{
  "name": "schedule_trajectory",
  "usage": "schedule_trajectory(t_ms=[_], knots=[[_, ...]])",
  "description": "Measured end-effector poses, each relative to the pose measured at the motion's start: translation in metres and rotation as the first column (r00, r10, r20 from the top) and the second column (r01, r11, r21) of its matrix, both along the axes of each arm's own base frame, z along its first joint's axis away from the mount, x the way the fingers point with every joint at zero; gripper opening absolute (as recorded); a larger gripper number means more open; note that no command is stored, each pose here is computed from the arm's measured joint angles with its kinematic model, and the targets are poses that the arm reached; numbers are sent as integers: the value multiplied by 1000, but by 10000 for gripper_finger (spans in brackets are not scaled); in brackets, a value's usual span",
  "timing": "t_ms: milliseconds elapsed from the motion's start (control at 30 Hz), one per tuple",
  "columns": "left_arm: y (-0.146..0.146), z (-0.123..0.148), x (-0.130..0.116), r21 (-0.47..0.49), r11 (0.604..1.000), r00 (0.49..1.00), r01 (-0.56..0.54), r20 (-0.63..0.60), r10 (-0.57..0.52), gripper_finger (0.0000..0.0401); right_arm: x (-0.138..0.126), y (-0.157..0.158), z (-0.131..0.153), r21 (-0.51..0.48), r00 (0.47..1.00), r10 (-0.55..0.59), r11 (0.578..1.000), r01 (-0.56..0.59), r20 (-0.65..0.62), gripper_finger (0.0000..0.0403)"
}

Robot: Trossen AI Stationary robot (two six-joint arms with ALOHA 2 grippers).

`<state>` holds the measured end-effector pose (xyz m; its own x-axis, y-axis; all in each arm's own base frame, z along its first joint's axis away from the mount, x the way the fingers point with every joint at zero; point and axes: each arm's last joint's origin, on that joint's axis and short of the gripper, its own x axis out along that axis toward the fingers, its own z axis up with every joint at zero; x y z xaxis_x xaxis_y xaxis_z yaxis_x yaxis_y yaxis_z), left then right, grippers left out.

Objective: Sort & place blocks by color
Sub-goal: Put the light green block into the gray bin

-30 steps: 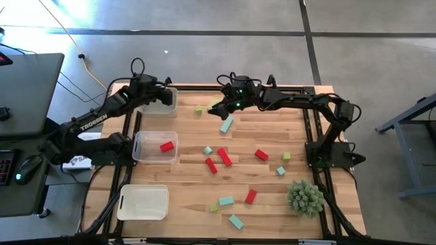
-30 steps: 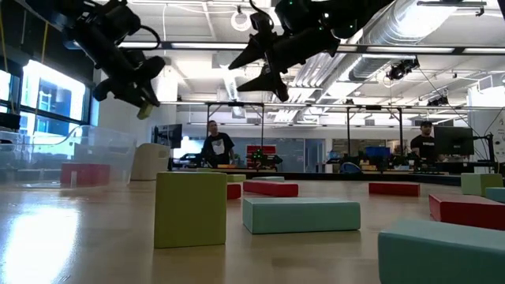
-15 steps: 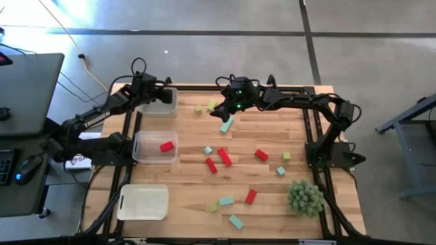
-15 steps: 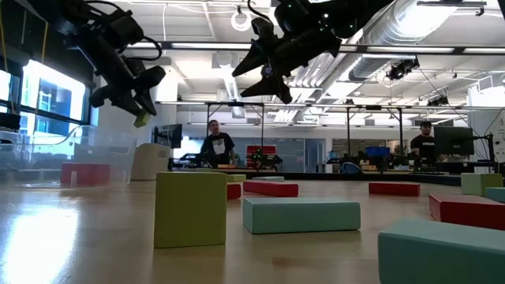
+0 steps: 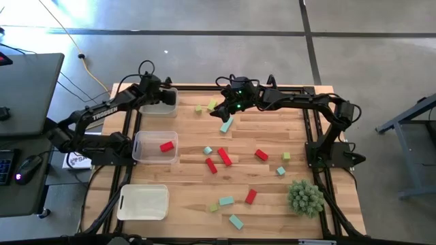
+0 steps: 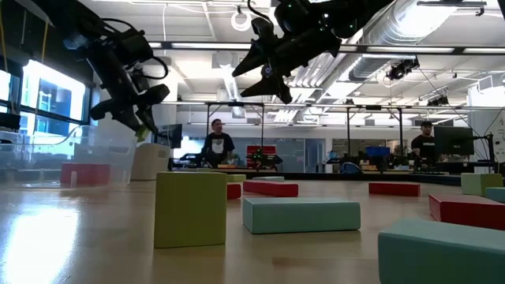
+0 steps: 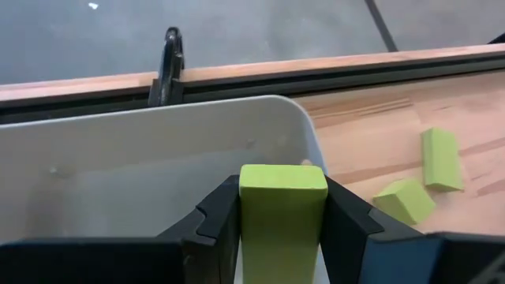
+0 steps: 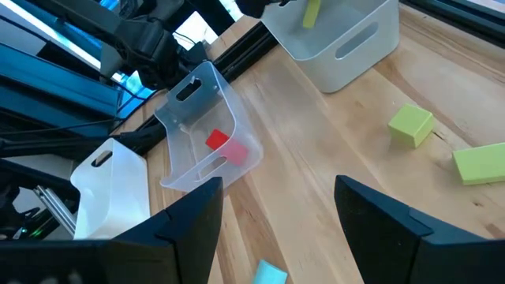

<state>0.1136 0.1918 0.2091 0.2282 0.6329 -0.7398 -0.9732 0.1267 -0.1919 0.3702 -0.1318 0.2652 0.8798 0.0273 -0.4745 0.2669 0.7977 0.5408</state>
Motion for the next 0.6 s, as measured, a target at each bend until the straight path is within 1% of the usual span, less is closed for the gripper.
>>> schedule_trajectory(t_ms=[200,600], knots=[[4,-7,1,-32,999,1000,-27,-9,27,110,0,0,0,4,1000,-3,1000,3,0,232],[7,-15,3,-63,998,999,-30,-31,28,114,0,0,0,-9,1000,1,1000,-1,0,232]])
